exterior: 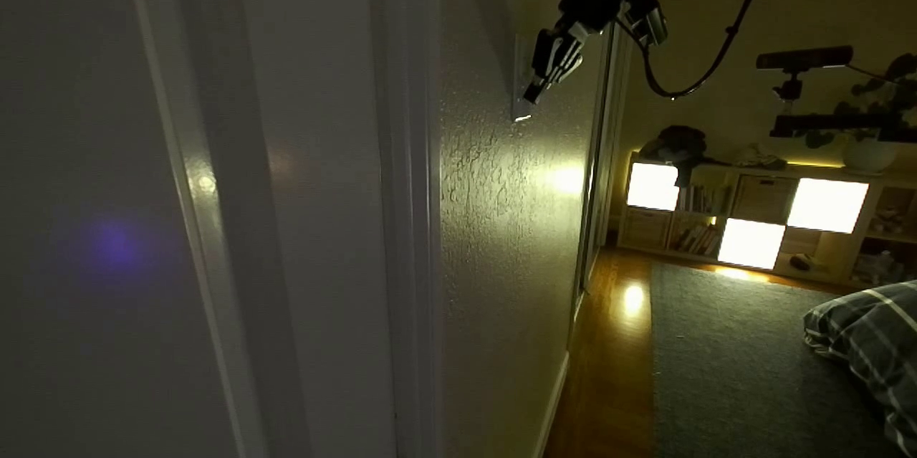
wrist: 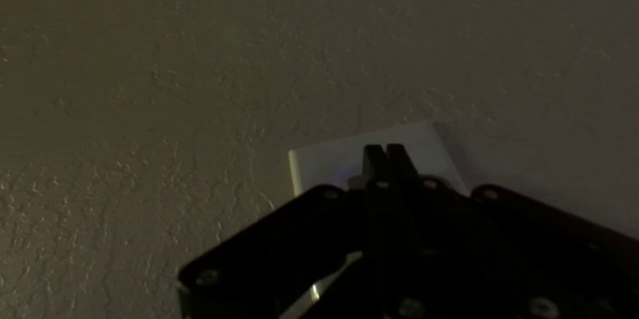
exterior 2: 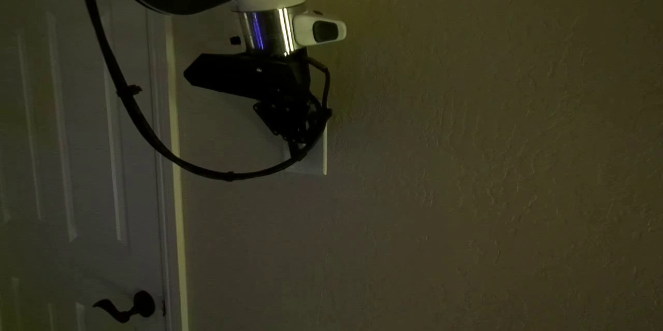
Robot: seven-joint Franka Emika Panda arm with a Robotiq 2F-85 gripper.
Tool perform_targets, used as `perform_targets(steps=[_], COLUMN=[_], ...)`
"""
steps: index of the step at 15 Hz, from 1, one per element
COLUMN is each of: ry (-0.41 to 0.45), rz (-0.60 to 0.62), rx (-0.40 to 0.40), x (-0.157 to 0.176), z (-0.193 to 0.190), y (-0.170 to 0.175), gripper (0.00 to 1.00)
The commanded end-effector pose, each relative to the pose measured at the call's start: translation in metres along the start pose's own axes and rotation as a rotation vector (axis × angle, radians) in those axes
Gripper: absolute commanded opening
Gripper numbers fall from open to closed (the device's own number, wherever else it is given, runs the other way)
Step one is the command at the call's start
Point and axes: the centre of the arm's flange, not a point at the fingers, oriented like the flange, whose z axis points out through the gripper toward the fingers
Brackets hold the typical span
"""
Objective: Turn on the light switch, turn it off then turn it back on
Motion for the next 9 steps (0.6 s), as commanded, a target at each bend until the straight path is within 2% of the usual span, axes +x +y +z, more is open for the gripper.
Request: perform_targets(steps=[1,9], ry=[0.07,0.093], rz=[-0.032,-0.059], rx=[-0.008,-0.021], x=[0.012,0.009], z=[-0.021,-0.051], y=[-0.003,-0.012], gripper=[0.06,0.06])
